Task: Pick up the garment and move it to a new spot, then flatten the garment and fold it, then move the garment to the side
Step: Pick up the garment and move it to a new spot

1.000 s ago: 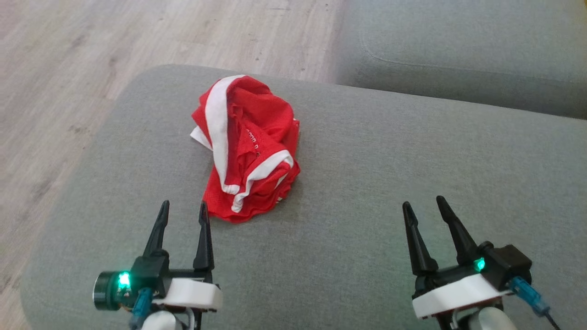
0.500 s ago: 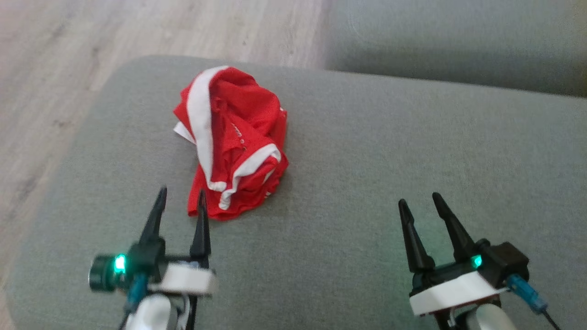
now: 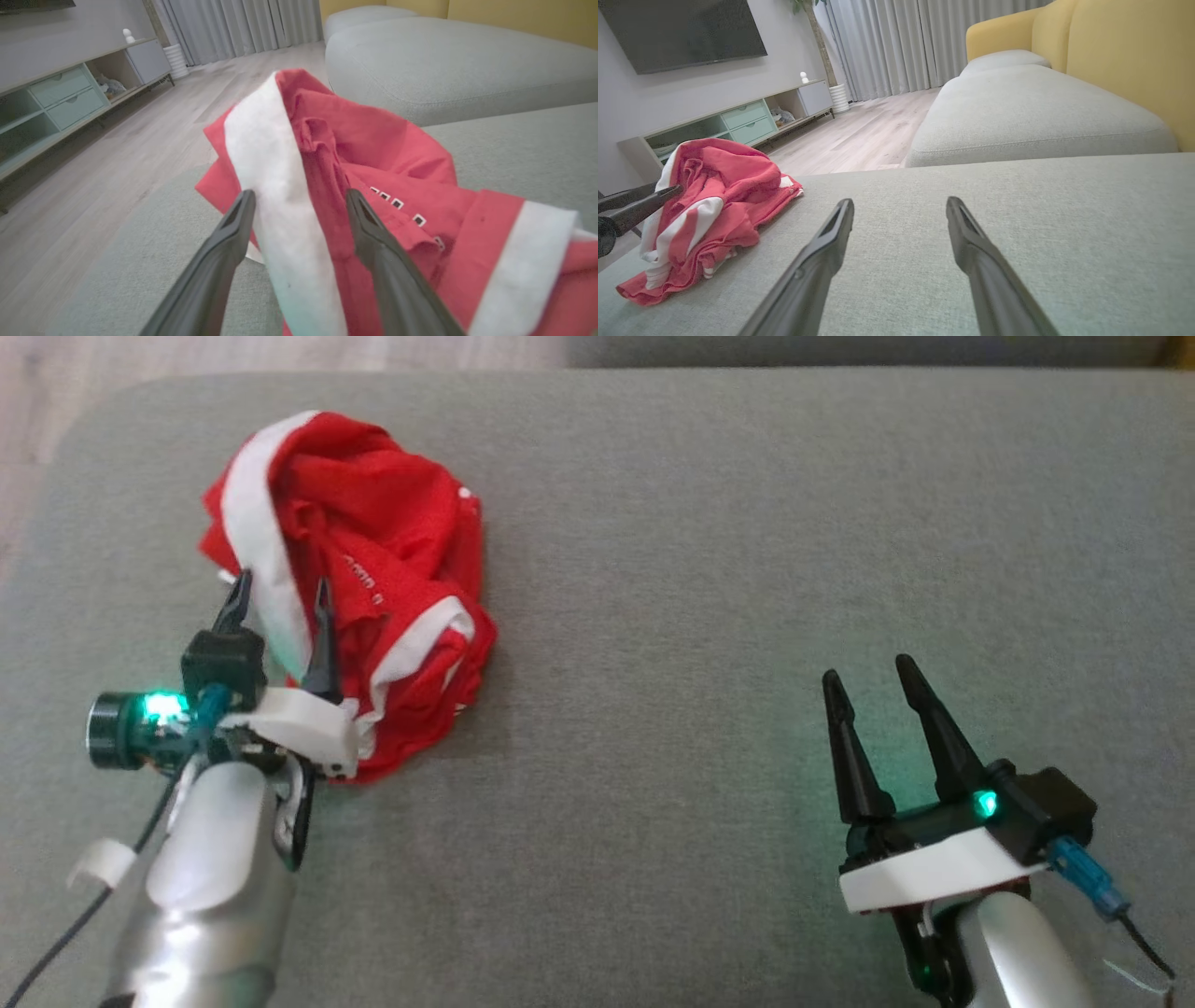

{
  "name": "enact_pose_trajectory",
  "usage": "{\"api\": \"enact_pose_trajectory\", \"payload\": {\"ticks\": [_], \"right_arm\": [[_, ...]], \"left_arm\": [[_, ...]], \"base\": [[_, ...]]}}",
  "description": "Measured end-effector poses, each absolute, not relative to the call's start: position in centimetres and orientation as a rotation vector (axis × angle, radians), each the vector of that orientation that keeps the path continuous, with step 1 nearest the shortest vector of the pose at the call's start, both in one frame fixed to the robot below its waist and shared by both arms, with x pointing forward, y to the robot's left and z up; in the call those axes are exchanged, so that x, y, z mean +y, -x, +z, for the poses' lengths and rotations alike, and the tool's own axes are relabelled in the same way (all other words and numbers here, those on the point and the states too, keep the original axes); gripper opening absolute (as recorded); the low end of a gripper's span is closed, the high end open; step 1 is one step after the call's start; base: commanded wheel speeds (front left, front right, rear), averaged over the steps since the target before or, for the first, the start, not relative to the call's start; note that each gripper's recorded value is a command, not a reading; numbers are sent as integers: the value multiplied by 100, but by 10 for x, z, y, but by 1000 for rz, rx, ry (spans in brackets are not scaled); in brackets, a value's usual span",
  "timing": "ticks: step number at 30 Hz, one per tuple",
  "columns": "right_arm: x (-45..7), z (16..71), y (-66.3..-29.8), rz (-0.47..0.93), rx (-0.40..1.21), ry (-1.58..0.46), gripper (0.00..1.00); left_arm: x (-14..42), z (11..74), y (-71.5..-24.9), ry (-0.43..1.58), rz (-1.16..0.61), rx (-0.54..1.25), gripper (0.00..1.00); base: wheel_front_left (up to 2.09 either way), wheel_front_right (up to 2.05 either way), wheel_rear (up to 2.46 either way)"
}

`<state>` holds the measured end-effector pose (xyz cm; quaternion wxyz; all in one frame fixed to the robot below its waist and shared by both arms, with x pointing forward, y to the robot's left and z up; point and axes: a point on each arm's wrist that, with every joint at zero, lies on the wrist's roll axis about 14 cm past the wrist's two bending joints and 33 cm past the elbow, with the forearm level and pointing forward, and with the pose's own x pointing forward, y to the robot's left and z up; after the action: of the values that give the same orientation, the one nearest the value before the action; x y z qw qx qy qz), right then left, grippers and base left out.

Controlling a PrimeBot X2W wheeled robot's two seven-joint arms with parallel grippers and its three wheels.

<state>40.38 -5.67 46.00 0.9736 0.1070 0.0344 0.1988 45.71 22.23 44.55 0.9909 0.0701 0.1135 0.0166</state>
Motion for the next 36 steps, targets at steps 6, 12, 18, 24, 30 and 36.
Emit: {"api": "enact_pose_trajectory", "payload": {"ticks": [6, 12, 18, 24, 30, 36], "right_arm": [[-73, 452, -404, 352, 89, -215, 100], [-79, 456, -403, 335, 80, -215, 100], [-84, 469, -398, 320, 48, -222, 100], [-101, 486, -390, 272, -1, -238, 100], [-122, 496, -380, 206, -31, -263, 100], [-137, 505, -367, 161, -60, -294, 100]], "left_arm": [[219, 415, -464, -131, 29, 331, 100], [213, 430, -474, -96, 0, 270, 0], [182, 502, -491, -85, -119, 28, 0], [116, 604, -489, -74, -320, -282, 0], [41, 670, -472, -55, -534, -399, 0], [-16, 702, -464, -86, -696, -429, 0]], "base": [[0, 0, 0], [0, 0, 0], [0, 0, 0], [0, 0, 0], [0, 0, 0], [0, 0, 0]]}}
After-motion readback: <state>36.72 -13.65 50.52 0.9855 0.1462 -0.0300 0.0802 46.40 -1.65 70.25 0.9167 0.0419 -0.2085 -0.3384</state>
